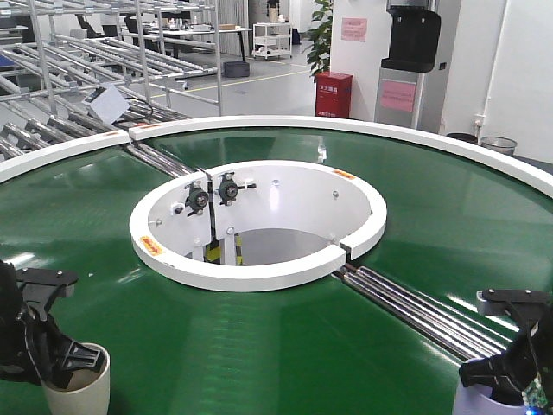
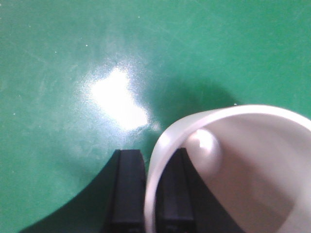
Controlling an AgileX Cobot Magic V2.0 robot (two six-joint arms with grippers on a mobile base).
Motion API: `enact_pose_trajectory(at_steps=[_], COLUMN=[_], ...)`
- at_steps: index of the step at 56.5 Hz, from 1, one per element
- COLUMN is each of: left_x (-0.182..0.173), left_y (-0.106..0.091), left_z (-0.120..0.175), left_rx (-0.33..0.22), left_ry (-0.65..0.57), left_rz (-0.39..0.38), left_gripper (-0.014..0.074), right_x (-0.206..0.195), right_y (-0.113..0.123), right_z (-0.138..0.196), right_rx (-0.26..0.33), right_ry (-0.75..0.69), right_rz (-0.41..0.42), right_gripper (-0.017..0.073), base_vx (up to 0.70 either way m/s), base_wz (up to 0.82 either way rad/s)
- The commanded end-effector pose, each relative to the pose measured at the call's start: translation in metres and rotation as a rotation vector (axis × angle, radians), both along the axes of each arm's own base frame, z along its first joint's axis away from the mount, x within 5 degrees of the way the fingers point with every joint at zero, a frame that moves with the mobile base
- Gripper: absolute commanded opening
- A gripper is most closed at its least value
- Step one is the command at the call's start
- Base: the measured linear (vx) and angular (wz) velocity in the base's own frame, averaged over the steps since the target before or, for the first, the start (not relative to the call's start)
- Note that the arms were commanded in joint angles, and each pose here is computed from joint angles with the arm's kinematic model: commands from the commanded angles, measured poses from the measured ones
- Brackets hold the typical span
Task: Grab cup from conveyor and place in blue bin
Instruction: 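Lift both held cups up off the green conveyor belt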
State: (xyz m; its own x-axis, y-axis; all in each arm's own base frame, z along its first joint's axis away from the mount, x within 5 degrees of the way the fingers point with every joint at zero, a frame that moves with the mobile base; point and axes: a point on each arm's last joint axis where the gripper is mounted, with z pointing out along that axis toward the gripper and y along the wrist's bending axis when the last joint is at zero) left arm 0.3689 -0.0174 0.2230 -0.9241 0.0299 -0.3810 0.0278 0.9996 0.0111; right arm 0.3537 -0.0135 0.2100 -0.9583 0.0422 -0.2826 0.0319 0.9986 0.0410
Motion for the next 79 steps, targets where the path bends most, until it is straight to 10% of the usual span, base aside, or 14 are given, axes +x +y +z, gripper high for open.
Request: enact_pose_trajectory(at_steps=[1,34,50,79], left_x=[0.005,-0.043,-0.112,-0.195], left_y=[0.001,-0.025,-0.027,-0.013], left_z=[0.027,0.136,0.205,0.21], left_rx=[0.002,-0.056,-0.109,-0.125], left_ry=[-0.14,-0.531,-0.806,-0.977], left_rz=[-0.002,-0.128,-0.151,-0.146], left_gripper=[0.0089,-0.001,-0.0006,-0.0004], right_x=[0.002,-0.049,-0.1,-0.15], right_y=[-0.001,0.065,0.067,0.056], right_z=[0.03,0.149,0.211,0.241], right_rx=[0.006,0.068,0.094,0.091], right_ry=[-0.122,-0.607,-0.866,-0.952], right_rz=[-0.003,0.234,0.213,0.201], right_gripper=[0.0092,-0.0009,-0.0009,-0.0009], base_vx=[0.0,0.0,0.0,0.0], base_wz=[0.0,0.0,0.0,0.0])
